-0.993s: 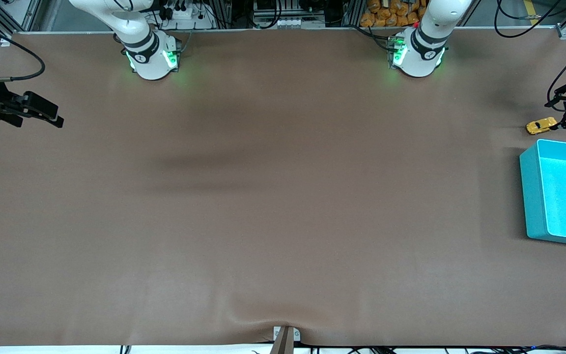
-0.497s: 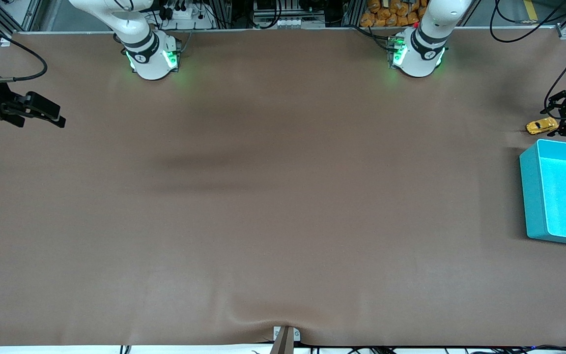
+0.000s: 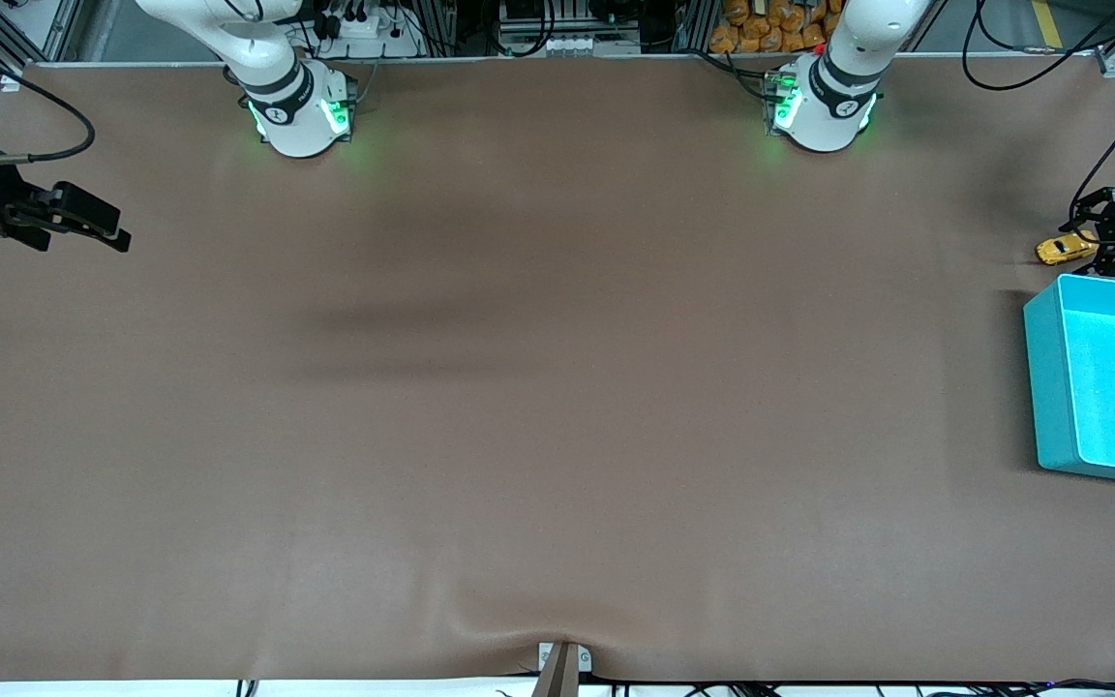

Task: Wind and store yellow beetle car
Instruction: 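Close the left gripper on the yellow car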

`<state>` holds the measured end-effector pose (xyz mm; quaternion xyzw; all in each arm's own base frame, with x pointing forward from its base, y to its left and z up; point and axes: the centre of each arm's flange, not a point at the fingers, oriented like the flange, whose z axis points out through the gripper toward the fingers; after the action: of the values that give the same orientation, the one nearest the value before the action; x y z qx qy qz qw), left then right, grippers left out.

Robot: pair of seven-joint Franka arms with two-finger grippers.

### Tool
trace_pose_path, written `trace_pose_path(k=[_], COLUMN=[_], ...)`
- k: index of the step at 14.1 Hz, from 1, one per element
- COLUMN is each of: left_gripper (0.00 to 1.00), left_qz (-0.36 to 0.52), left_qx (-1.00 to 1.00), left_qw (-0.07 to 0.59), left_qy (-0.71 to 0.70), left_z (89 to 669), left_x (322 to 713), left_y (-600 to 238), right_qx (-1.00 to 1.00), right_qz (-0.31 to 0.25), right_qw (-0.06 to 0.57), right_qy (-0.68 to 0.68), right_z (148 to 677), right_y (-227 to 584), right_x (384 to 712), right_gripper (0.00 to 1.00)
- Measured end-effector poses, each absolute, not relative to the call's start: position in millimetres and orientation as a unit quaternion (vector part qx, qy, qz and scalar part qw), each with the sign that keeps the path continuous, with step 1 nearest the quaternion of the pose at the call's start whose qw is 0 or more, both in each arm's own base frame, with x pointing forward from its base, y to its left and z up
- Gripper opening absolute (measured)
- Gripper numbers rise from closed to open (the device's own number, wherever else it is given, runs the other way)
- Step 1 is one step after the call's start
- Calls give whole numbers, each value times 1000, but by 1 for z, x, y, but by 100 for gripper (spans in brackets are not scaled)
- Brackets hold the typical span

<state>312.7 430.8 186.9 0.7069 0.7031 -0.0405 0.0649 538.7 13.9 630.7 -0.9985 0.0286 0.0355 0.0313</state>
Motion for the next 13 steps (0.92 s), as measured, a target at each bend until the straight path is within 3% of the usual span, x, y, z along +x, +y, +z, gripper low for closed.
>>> trace_pose_path(k=[1,2,6,13], left_gripper=[100,94,51,51], left_qz=[-42,-42,-43,-43], left_qx=[707,707,708,709], left_qw=[65,65,66,66], left_qy=[703,703,702,701], left_z=[186,185,184,184], left_x=[313,313,313,314], left_y=[431,431,431,430], right_qx=[-998,-998,-998,-998], right_qz=[36,36,35,35], right_qw=[31,31,31,31], right_qy=[29,29,29,30], right_z=[631,630,630,630], right_y=[14,14,13,13], right_x=[539,539,539,539], right_gripper=[100,100,100,100])
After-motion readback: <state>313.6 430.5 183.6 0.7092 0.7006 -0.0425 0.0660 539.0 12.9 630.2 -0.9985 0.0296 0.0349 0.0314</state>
